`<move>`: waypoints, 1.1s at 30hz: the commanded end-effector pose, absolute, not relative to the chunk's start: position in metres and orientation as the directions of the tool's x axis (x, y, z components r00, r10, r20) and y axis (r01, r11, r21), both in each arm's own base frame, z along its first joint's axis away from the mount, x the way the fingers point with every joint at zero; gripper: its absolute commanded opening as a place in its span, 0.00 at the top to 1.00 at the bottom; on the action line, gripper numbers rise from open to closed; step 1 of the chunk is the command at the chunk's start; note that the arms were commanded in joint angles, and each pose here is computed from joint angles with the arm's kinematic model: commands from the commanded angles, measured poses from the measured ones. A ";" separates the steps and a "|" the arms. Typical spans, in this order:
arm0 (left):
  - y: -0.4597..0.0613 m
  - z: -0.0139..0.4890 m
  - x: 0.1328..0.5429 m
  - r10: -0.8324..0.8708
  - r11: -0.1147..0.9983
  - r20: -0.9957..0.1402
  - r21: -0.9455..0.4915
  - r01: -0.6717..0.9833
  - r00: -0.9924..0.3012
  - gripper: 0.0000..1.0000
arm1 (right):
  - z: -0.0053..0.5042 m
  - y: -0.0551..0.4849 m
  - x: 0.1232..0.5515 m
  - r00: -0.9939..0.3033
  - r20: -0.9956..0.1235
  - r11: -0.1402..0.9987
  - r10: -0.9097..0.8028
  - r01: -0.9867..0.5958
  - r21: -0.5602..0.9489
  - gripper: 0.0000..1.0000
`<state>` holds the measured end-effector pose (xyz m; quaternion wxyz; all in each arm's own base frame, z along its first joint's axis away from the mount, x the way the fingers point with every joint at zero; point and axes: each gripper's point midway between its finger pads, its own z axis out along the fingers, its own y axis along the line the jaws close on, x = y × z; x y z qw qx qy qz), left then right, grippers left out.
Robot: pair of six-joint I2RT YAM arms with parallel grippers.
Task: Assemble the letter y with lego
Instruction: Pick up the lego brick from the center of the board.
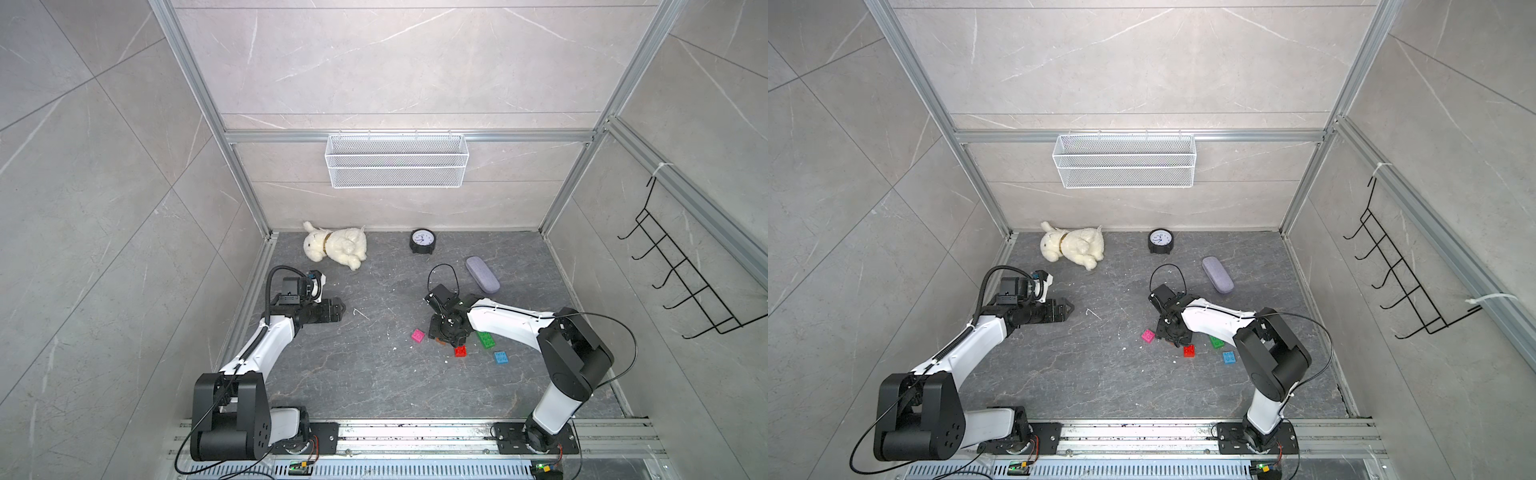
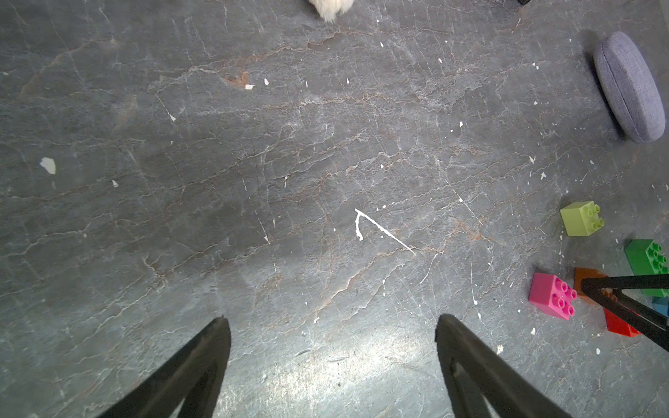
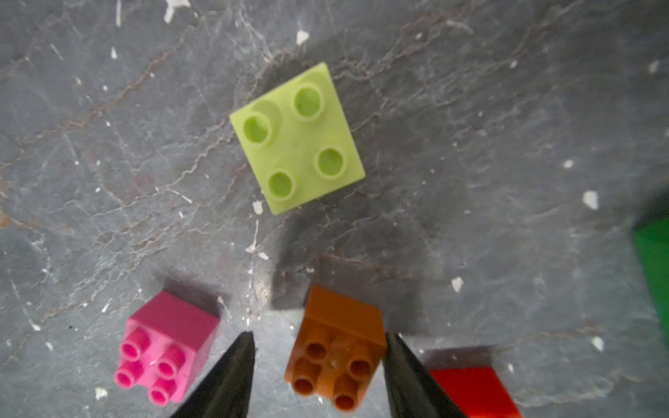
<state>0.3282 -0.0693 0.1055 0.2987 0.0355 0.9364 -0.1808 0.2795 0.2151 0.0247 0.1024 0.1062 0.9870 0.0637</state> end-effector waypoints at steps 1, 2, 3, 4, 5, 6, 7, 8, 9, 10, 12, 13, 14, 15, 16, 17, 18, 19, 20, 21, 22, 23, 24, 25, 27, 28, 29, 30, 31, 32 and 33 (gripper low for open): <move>-0.071 0.117 0.329 -0.049 0.924 -0.602 -0.331 0.193 -0.797 0.08 | 0.026 0.219 0.289 -0.950 -0.201 0.965 0.239 0.209 0.159 0.42; -0.071 0.117 0.329 -0.049 0.924 -0.603 -0.331 0.194 -0.796 0.08 | 0.025 0.218 0.289 -0.950 -0.201 0.966 0.238 0.209 0.156 0.44; -0.071 0.116 0.329 -0.049 0.924 -0.601 -0.331 0.192 -0.798 0.08 | 0.024 0.218 0.290 -0.950 -0.201 0.966 0.237 0.208 0.155 0.45; -0.071 0.117 0.329 -0.049 0.925 -0.603 -0.329 0.192 -0.797 0.08 | 0.023 0.217 0.290 -0.951 -0.200 0.966 0.237 0.208 0.154 0.46; -0.070 0.116 0.329 -0.049 0.925 -0.601 -0.328 0.191 -0.798 0.08 | 0.022 0.218 0.290 -0.952 -0.198 0.966 0.234 0.206 0.154 0.47; -0.070 0.115 0.328 -0.049 0.925 -0.598 -0.329 0.190 -0.800 0.08 | 0.021 0.218 0.290 -0.953 -0.195 0.967 0.233 0.206 0.153 0.48; -0.070 0.115 0.329 -0.049 0.925 -0.600 -0.329 0.191 -0.798 0.08 | 0.019 0.218 0.289 -0.954 -0.191 0.967 0.230 0.203 0.152 0.50; -0.070 0.115 0.328 -0.049 0.925 -0.600 -0.329 0.191 -0.799 0.08 | 0.019 0.217 0.289 -0.955 -0.190 0.968 0.228 0.201 0.151 0.51; -0.070 0.114 0.329 -0.049 0.925 -0.599 -0.329 0.189 -0.799 0.08 | 0.018 0.217 0.288 -0.956 -0.187 0.968 0.228 0.201 0.152 0.53; -0.070 0.114 0.329 -0.049 0.925 -0.599 -0.329 0.189 -0.799 0.08 | 0.018 0.217 0.288 -0.956 -0.188 0.968 0.226 0.200 0.151 0.54; -0.070 0.114 0.329 -0.050 0.925 -0.598 -0.330 0.189 -0.800 0.08 | 0.018 0.217 0.288 -0.957 -0.188 0.970 0.219 0.193 0.147 0.56; -0.070 0.113 0.328 -0.050 0.925 -0.598 -0.330 0.189 -0.800 0.08 | 0.018 0.216 0.288 -0.958 -0.188 0.971 0.216 0.191 0.143 0.57; -0.070 0.113 0.328 -0.049 0.925 -0.598 -0.329 0.189 -0.800 0.08 | 0.018 0.216 0.288 -0.960 -0.188 0.973 0.210 0.185 0.141 0.60; -0.070 0.112 0.328 -0.050 0.925 -0.597 -0.330 0.188 -0.801 0.08 | 0.020 0.217 0.287 -0.961 -0.186 0.974 0.203 0.178 0.142 0.60; -0.070 0.112 0.328 -0.049 0.925 -0.597 -0.331 0.189 -0.801 0.08 | 0.022 0.217 0.286 -0.962 -0.187 0.975 0.198 0.173 0.140 0.61; -0.069 0.112 0.328 -0.051 0.925 -0.597 -0.330 0.187 -0.801 0.08 | 0.025 0.218 0.285 -0.962 -0.194 0.976 0.193 0.168 0.140 0.61; -0.069 0.112 0.328 -0.052 0.925 -0.597 -0.331 0.186 -0.801 0.08 | 0.027 0.220 0.283 -0.962 -0.196 0.977 0.188 0.162 0.141 0.61; -0.070 0.112 0.328 -0.052 0.924 -0.597 -0.332 0.188 -0.800 0.07 | 0.030 0.221 0.281 -0.963 -0.199 0.978 0.181 0.155 0.141 0.61; -0.069 0.112 0.328 -0.051 0.925 -0.598 -0.331 0.188 -0.800 0.07 | 0.033 0.222 0.277 -0.964 -0.202 0.980 0.175 0.150 0.134 0.61; -0.069 0.111 0.328 -0.052 0.925 -0.597 -0.331 0.187 -0.800 0.08 | 0.035 0.224 0.275 -0.964 -0.207 0.981 0.169 0.143 0.132 0.61; -0.069 0.111 0.329 -0.053 0.925 -0.598 -0.332 0.187 -0.800 0.08 | 0.037 0.226 0.271 -0.965 -0.210 0.983 0.156 0.131 0.129 0.61; -0.069 0.111 0.329 -0.053 0.925 -0.599 -0.331 0.187 -0.799 0.08 | 0.039 0.229 0.268 -0.966 -0.216 0.985 0.145 0.120 0.125 0.61; -0.069 0.110 0.328 -0.054 0.924 -0.597 -0.333 0.187 -0.800 0.08 | 0.041 0.232 0.264 -0.967 -0.219 0.987 0.134 0.110 0.118 0.61; -0.069 0.110 0.328 -0.055 0.924 -0.597 -0.335 0.186 -0.800 0.08 | 0.042 0.234 0.262 -0.967 -0.222 0.988 0.126 0.102 0.117 0.61; -0.071 0.110 0.328 -0.059 0.920 -0.595 -0.344 0.188 -0.802 0.08 | 0.042 0.243 0.256 -0.970 -0.220 0.990 0.106 0.081 0.119 0.61; -0.070 0.110 0.328 -0.061 0.919 -0.596 -0.346 0.188 -0.800 0.08 | 0.040 0.245 0.254 -0.971 -0.219 0.991 0.099 0.076 0.113 0.61; -0.071 0.111 0.328 -0.062 0.918 -0.597 -0.349 0.189 -0.800 0.08 | 0.038 0.248 0.253 -0.972 -0.216 0.991 0.097 0.075 0.111 0.61; -0.071 0.110 0.328 -0.062 0.918 -0.596 -0.350 0.189 -0.800 0.07 | 0.035 0.250 0.252 -0.972 -0.213 0.991 0.097 0.073 0.114 0.61; -0.071 0.111 0.328 -0.064 0.918 -0.598 -0.350 0.188 -0.799 0.08 | 0.032 0.253 0.251 -0.973 -0.209 0.991 0.095 0.072 0.116 0.61; -0.070 0.110 0.328 -0.064 0.918 -0.596 -0.349 0.187 -0.800 0.07 | 0.031 0.255 0.252 -0.973 -0.208 0.990 0.096 0.072 0.121 0.61; -0.070 0.111 0.328 -0.066 0.919 -0.598 -0.349 0.186 -0.799 0.07 | 0.029 0.258 0.253 -0.974 -0.208 0.990 0.091 0.067 0.121 0.61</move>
